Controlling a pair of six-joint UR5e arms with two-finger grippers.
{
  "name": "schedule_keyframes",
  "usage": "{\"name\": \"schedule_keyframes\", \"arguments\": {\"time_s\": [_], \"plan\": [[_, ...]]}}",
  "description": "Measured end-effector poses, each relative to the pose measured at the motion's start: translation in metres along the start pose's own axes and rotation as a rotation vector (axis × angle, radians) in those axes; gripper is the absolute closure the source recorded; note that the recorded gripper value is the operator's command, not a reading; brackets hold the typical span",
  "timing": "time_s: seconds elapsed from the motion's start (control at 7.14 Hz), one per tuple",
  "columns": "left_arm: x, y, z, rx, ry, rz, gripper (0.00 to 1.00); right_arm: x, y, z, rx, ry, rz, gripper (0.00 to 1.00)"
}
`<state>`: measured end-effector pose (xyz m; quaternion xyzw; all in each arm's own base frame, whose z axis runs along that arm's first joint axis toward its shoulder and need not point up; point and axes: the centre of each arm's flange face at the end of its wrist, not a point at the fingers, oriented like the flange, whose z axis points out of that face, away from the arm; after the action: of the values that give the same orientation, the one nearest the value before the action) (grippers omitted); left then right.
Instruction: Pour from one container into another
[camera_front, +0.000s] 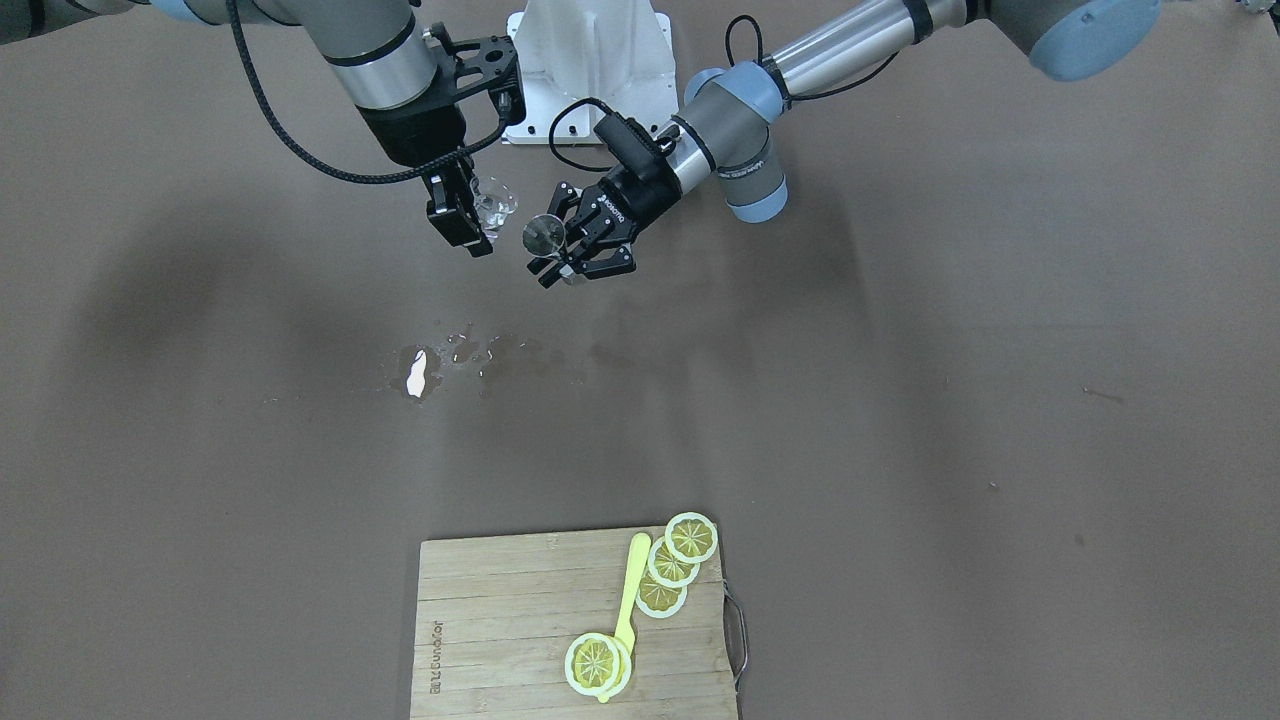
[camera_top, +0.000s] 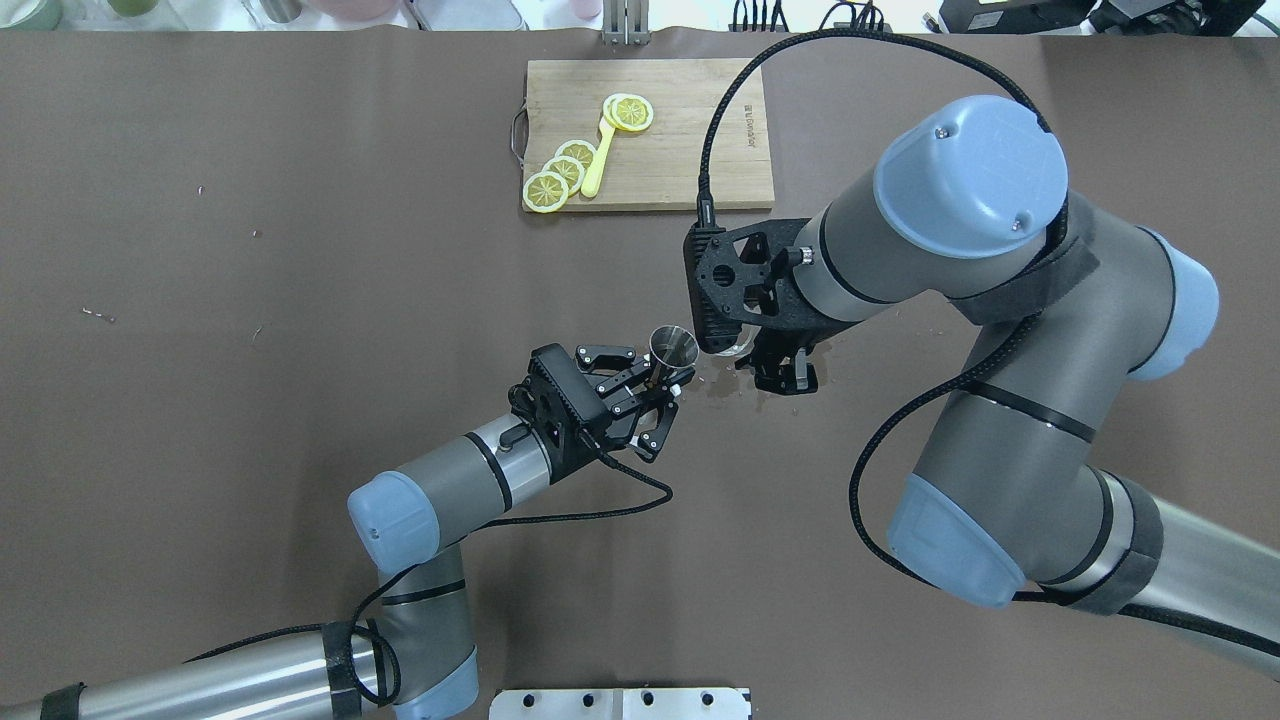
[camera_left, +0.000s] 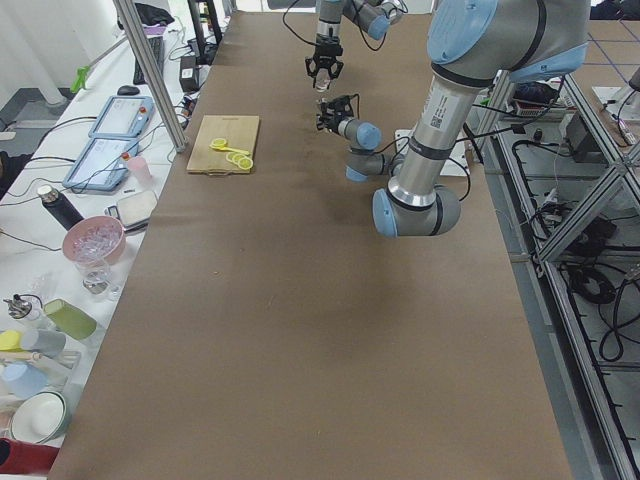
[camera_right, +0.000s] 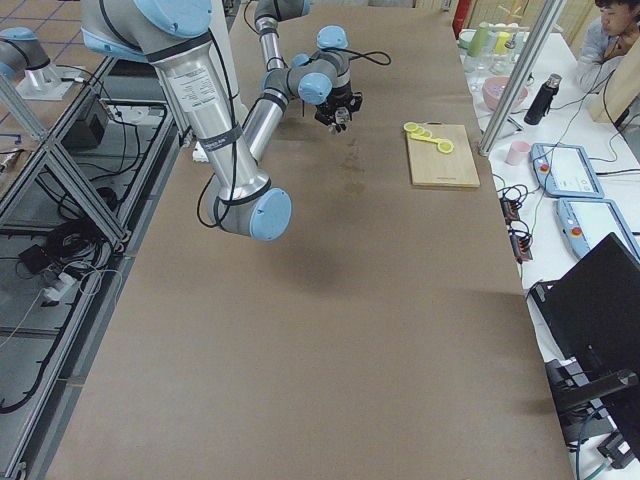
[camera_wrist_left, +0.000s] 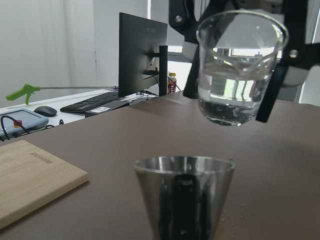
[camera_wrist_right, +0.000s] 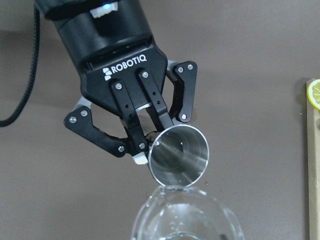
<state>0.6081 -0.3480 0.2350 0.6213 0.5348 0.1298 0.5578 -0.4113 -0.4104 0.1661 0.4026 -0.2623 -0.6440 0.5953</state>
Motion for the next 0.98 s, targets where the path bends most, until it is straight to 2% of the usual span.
{"name": "schedule_keyframes", "arguments": {"time_s": [0.98], "plan": [[-0.002, 0.0039, -0.0018, -0.006, -0.002, 0.003, 1.0, 0.0001, -0.013, 0.0085, -0.088, 0.015, -0.019, 1.0]]}}
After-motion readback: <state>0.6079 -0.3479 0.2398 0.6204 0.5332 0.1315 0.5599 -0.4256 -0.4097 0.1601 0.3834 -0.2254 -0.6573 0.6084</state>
